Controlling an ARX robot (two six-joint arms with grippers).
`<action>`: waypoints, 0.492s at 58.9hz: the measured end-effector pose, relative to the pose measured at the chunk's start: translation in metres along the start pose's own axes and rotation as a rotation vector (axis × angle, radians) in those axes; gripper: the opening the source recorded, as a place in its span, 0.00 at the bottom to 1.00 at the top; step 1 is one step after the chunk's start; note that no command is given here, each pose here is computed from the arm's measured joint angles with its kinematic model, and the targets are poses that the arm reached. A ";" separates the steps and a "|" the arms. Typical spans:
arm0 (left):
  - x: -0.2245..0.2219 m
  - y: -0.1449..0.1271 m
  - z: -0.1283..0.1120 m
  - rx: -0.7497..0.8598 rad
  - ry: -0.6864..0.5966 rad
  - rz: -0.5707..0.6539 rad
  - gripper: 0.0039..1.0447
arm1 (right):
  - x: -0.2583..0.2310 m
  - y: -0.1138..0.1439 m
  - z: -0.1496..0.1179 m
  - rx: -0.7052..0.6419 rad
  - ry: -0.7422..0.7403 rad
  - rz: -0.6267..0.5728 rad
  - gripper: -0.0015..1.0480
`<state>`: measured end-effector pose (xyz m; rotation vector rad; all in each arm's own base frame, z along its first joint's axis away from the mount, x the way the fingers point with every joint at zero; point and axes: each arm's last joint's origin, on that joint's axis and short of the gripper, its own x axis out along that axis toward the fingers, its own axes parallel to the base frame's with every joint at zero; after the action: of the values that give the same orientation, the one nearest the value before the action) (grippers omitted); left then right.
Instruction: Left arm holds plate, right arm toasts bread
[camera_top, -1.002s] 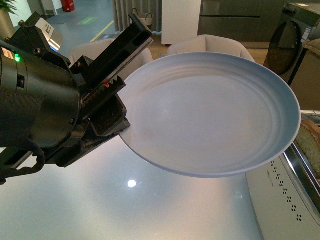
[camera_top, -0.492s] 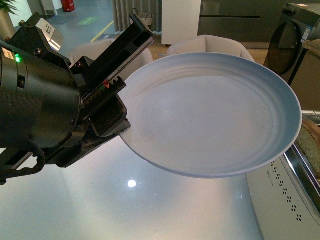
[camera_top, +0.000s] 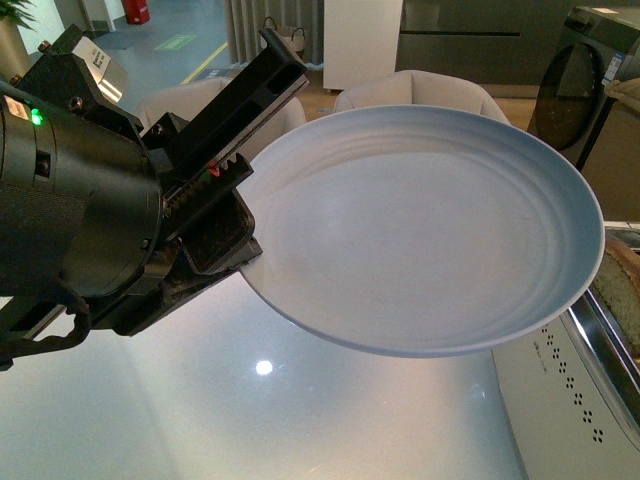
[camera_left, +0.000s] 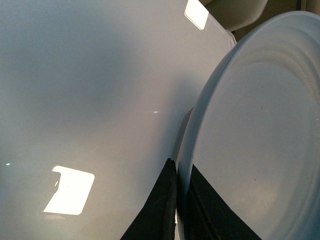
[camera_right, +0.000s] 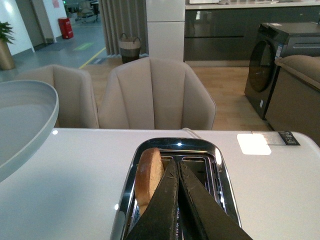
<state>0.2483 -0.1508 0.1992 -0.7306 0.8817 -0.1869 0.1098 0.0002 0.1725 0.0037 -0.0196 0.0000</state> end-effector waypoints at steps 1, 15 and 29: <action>0.000 0.000 0.000 0.000 0.000 0.000 0.03 | 0.000 0.000 0.000 0.000 0.000 0.000 0.02; 0.000 0.000 0.000 0.000 -0.001 -0.001 0.03 | -0.013 0.000 -0.003 0.000 0.007 0.000 0.02; 0.000 0.000 0.000 0.000 -0.001 -0.001 0.03 | -0.013 0.000 -0.003 0.000 0.007 0.001 0.12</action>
<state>0.2482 -0.1508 0.1996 -0.7316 0.8807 -0.1879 0.0970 0.0002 0.1693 0.0033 -0.0128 0.0008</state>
